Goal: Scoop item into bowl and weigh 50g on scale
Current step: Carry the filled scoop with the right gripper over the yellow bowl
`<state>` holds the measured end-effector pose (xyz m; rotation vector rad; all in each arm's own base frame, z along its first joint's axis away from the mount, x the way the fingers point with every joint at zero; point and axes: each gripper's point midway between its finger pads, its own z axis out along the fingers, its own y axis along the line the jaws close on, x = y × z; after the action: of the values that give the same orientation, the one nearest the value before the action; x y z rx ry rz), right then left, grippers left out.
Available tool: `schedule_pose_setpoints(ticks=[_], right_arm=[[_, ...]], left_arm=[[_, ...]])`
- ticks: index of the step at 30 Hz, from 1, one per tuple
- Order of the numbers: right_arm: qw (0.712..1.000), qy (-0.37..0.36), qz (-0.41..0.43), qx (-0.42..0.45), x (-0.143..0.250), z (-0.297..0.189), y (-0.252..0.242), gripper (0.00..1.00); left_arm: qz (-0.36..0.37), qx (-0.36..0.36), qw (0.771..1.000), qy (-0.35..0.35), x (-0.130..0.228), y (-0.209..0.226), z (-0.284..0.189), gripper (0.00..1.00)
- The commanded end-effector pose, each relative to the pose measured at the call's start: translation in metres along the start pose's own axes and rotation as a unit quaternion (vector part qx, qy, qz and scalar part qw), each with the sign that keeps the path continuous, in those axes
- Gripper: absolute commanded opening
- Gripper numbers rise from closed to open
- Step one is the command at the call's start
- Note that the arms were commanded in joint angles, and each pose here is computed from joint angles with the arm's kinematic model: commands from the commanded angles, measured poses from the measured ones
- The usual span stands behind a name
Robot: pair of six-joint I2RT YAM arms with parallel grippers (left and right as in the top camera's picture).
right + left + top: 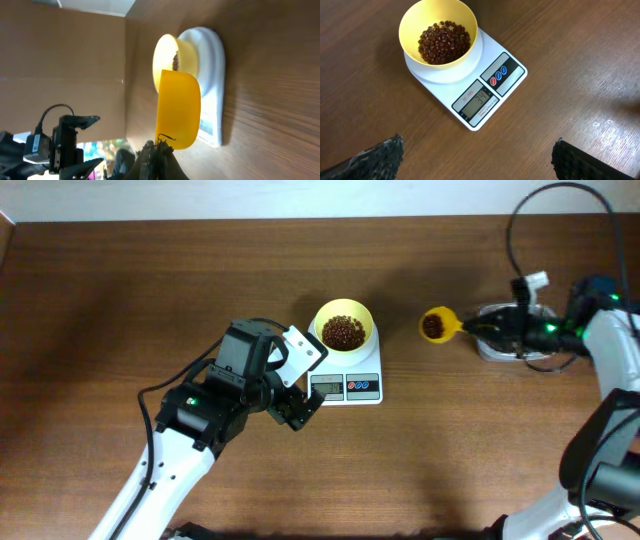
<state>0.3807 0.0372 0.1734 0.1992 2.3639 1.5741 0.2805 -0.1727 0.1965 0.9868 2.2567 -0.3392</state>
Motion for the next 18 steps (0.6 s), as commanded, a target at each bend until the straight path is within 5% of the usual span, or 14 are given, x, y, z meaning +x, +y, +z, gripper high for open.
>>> schedule_pose_setpoints(ticks=[1,18], right_arm=[[0.999,0.026,0.0,-0.03,0.006,0.026,0.015,0.04],[0.998,0.034,-0.041,-0.046,-0.019,0.096,0.056,0.04]], left_arm=[[-0.002,0.004,1.0,-0.006,-0.002,-0.001,-0.002,0.99],[-0.002,0.004,1.0,-0.006,-0.002,-0.001,-0.002,0.99]])
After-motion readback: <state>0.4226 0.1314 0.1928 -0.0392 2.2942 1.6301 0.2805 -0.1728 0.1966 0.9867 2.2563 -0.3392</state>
